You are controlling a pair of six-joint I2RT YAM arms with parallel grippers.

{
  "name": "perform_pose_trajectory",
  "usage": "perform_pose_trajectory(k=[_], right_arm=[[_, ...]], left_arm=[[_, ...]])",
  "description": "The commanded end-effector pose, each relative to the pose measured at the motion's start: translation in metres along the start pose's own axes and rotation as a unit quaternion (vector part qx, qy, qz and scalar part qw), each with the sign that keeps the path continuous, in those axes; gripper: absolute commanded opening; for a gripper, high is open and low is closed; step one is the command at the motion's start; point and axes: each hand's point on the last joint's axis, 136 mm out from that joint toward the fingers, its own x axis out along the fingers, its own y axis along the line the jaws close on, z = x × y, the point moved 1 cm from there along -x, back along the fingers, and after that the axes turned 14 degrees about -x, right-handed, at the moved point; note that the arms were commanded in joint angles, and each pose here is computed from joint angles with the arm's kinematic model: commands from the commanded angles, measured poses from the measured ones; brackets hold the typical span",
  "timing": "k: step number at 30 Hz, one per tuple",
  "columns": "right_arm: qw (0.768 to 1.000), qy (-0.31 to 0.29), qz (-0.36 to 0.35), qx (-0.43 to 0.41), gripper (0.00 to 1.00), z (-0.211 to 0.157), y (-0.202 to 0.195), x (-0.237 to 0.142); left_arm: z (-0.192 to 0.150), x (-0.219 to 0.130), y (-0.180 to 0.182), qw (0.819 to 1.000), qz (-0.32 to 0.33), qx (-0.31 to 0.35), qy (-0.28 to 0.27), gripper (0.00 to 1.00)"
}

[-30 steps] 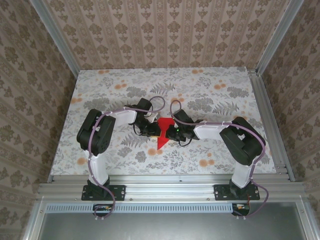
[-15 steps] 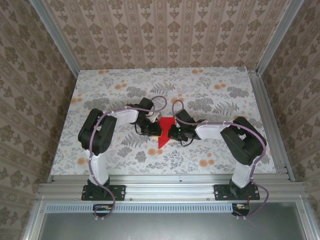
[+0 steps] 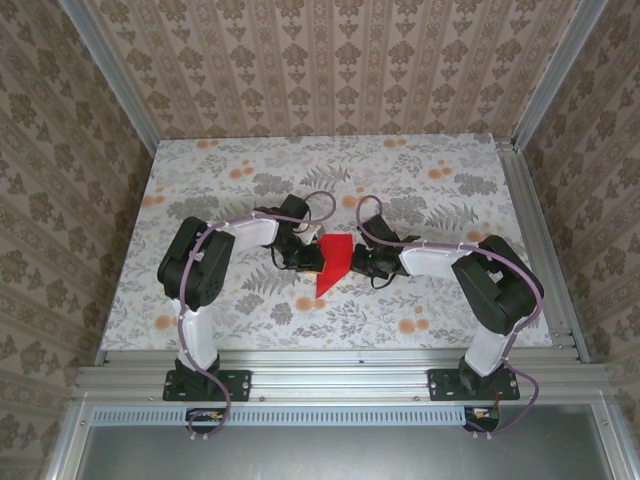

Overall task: Fold a paper plane with a square sheet of paper (pick it up from the middle)
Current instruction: Third fold the triangle at the center of the table.

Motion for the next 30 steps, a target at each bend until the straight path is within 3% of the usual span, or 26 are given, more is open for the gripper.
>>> perform_pose_trajectory(k=[1, 6, 14, 30], right_arm=[[1.000, -0.019, -0.007, -0.016, 0.14, 0.004, -0.002, -0.017], [0.997, -0.040, 0.061, -0.039, 0.14, 0.002, 0.041, -0.039], [0.991, -0.012, 0.135, -0.012, 0.13, -0.031, 0.086, -0.016], [0.989, 0.045, 0.142, -0.011, 0.12, -0.068, 0.086, 0.018]], left_arm=[[-0.023, 0.030, 0.071, 0.990, 0.133, -0.028, 0.039, 0.16], [-0.023, 0.031, 0.069, 0.991, 0.128, -0.027, 0.040, 0.16], [-0.022, 0.032, 0.065, 0.992, 0.119, -0.027, 0.043, 0.16], [-0.021, 0.034, 0.067, 0.991, 0.120, -0.029, 0.045, 0.16]])
